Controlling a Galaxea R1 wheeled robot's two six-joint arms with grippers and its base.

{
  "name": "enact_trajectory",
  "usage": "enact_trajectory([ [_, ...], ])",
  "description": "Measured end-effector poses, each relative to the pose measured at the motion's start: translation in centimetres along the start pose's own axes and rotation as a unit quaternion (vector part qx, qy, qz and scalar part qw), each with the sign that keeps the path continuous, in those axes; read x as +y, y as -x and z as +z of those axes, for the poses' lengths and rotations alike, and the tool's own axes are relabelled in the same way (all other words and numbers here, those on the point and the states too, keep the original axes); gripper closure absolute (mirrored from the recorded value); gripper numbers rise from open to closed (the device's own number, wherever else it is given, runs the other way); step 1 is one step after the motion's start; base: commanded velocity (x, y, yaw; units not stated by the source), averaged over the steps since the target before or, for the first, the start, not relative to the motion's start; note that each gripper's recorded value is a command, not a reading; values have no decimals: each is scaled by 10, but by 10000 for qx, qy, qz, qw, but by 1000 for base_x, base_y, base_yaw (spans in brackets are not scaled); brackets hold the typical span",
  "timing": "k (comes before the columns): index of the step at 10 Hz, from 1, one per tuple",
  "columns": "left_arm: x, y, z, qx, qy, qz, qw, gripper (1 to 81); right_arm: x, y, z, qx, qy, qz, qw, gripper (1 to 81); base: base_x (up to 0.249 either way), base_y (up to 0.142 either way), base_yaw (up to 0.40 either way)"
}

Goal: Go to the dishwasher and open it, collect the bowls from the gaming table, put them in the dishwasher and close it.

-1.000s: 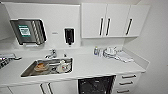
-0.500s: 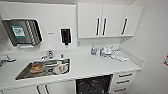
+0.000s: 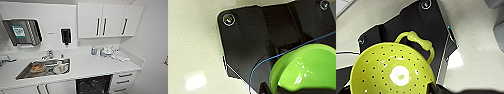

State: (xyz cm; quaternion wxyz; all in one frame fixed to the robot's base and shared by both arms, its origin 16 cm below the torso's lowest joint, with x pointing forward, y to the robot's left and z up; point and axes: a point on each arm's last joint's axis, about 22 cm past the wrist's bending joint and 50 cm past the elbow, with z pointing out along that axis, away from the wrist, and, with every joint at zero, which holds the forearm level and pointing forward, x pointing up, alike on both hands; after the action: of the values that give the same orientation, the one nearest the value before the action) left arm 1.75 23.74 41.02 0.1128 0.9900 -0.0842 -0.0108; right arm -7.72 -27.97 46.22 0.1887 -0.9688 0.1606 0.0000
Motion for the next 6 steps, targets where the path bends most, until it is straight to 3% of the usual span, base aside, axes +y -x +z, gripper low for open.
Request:
enact_trajectory([
  [3, -4, 4, -3, 160, -32, -243, 9996, 811, -6, -14, 3, -81, -21, -271, 9996, 811, 0, 0, 0],
  [6, -7, 22, -5, 214, -59, -530, 9983, 811, -14, -32, 6, -158, -32, -554, 9983, 811, 0, 0, 0],
])
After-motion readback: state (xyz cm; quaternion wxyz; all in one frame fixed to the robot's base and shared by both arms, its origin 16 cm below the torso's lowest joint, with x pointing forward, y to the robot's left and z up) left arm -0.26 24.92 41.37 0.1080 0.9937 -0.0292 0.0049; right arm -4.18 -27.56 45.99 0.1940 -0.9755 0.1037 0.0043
